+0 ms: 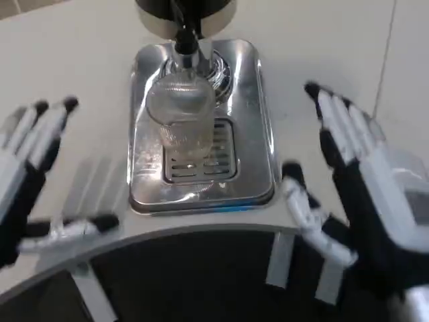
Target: Grasp the cup under the faucet to collect the drink, then remove the cup.
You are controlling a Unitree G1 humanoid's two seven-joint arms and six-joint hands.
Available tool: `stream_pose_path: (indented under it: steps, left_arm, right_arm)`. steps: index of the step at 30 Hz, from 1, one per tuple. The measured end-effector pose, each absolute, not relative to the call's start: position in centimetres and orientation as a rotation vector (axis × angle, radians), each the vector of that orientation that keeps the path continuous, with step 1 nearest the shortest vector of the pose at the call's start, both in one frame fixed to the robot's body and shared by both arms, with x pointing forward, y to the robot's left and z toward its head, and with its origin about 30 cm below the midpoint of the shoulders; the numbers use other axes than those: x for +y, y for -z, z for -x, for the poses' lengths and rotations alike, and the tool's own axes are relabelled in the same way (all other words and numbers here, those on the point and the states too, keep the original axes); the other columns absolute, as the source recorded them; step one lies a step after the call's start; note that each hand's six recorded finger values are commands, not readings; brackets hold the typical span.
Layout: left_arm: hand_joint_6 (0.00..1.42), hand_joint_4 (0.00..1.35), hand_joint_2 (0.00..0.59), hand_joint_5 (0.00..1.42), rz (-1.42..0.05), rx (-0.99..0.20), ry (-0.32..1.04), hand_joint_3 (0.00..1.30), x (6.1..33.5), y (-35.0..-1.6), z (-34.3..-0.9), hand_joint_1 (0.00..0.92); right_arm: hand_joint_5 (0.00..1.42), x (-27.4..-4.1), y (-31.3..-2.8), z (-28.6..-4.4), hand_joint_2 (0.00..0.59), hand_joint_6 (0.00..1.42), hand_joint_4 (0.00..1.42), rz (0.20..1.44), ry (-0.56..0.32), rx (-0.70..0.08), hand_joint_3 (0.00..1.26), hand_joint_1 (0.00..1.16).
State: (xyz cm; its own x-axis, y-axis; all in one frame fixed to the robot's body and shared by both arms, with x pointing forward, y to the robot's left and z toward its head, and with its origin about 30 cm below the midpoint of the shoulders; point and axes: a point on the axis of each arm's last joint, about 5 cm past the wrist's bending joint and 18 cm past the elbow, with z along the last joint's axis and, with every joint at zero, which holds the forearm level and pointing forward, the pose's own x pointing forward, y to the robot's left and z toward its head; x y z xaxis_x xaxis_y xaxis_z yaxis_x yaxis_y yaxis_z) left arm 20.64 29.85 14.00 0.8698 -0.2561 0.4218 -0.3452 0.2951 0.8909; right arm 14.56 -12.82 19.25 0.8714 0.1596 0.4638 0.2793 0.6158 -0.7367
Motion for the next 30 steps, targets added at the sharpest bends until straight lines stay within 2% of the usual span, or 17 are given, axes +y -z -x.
stream_pose_path:
  steps: [5,8,12,15,20,26,30]
  left_arm:
    - [0.00,0.00,0.035,0.00,-1.375,-0.480,-0.052,0.00,29.7,-13.8,-17.4,0.001]
    - [0.00,0.00,0.032,0.00,-1.377,-0.438,-0.045,0.00,29.4,-13.3,-16.2,0.003]
    - [0.00,0.00,0.030,0.00,-1.350,-0.401,-0.037,0.00,28.8,-12.6,-15.1,0.004]
    - [0.00,0.00,0.029,0.00,-1.309,-0.392,-0.055,0.00,28.4,-12.4,-14.8,0.004]
    - [0.00,0.00,0.031,0.00,-1.285,-0.380,-0.054,0.00,28.1,-12.3,-14.4,0.005]
    - [0.00,0.00,0.033,0.00,-1.274,-0.377,-0.055,0.00,28.0,-12.1,-14.4,0.005]
    - [0.00,0.00,0.033,0.00,-1.274,-0.367,-0.054,0.00,28.2,-11.9,-14.3,0.005]
  right_arm:
    - [0.00,-12.0,-21.7,-17.2,0.586,0.00,0.00,0.773,0.001,-0.608,0.00,0.19]
    - [0.00,-11.6,-23.1,-18.0,0.586,0.00,0.00,0.684,-0.034,-0.642,0.00,0.16]
    - [0.00,-10.9,-24.7,-19.3,0.586,0.00,0.00,0.527,-0.159,-0.639,0.00,0.07]
    - [0.00,-10.5,-26.0,-19.9,0.586,0.00,0.00,0.426,-0.221,-0.671,0.00,0.03]
    - [0.00,-10.3,-27.1,-21.3,0.585,0.00,0.00,0.265,-0.278,-0.687,0.00,0.00]
    - [0.00,-10.0,-27.3,-23.3,0.586,0.00,0.00,0.140,-0.324,-0.666,0.00,0.00]
    - [0.00,-9.8,-26.7,-24.1,0.586,0.00,0.00,0.106,-0.351,-0.655,0.00,0.00]
